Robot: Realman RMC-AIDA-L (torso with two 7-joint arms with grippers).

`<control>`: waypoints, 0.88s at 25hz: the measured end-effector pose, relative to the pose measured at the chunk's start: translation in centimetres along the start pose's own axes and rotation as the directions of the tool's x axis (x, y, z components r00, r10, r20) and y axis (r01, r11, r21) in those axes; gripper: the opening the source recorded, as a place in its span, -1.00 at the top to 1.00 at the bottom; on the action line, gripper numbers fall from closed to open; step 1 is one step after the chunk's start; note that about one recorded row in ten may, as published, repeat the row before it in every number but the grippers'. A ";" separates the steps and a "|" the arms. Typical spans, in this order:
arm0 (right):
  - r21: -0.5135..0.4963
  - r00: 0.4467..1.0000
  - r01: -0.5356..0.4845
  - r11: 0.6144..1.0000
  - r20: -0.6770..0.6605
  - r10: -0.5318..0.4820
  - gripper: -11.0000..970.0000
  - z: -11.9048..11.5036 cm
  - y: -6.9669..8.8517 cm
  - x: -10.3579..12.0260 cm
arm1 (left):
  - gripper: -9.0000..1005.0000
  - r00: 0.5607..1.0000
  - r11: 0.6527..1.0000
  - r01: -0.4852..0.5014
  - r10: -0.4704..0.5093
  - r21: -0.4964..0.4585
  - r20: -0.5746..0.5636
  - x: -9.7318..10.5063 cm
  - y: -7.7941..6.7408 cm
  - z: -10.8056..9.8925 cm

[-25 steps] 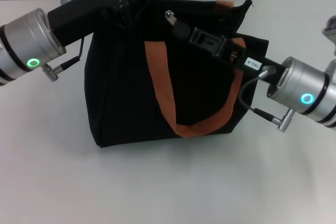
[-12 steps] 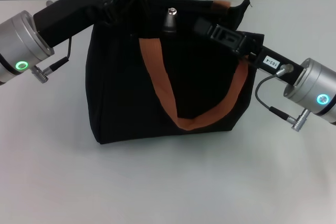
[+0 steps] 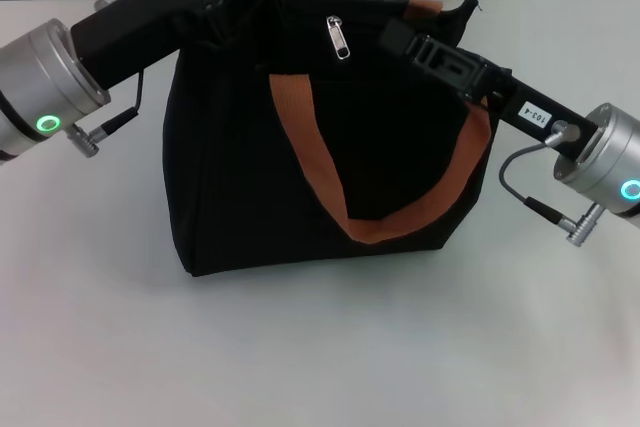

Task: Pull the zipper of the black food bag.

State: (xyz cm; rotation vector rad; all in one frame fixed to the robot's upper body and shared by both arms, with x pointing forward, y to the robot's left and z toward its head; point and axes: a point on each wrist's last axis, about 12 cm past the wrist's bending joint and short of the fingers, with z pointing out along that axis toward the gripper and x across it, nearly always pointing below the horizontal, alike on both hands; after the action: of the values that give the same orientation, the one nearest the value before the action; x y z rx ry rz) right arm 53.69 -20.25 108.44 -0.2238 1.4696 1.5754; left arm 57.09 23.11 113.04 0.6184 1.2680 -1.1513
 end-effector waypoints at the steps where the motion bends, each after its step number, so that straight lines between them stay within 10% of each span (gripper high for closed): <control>1: -0.003 1.000 0.016 1.000 0.000 -0.016 0.95 0.0 0.0 0.0 | 0.94 1.000 1.000 -0.001 0.001 0.002 0.000 0.0 0.0 0.1; 22: 0.011 0.998 -0.006 1.000 -0.063 0.007 0.49 1.3 -0.4 -0.3 | 0.94 1.000 1.000 -0.008 0.008 0.016 0.000 -0.1 0.0 0.8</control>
State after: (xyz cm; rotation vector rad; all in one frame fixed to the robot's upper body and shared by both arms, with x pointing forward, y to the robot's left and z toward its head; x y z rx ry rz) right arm 54.75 -19.36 108.72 -0.2642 1.5285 1.5779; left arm 57.46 22.46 113.32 0.6347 1.2571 -1.1560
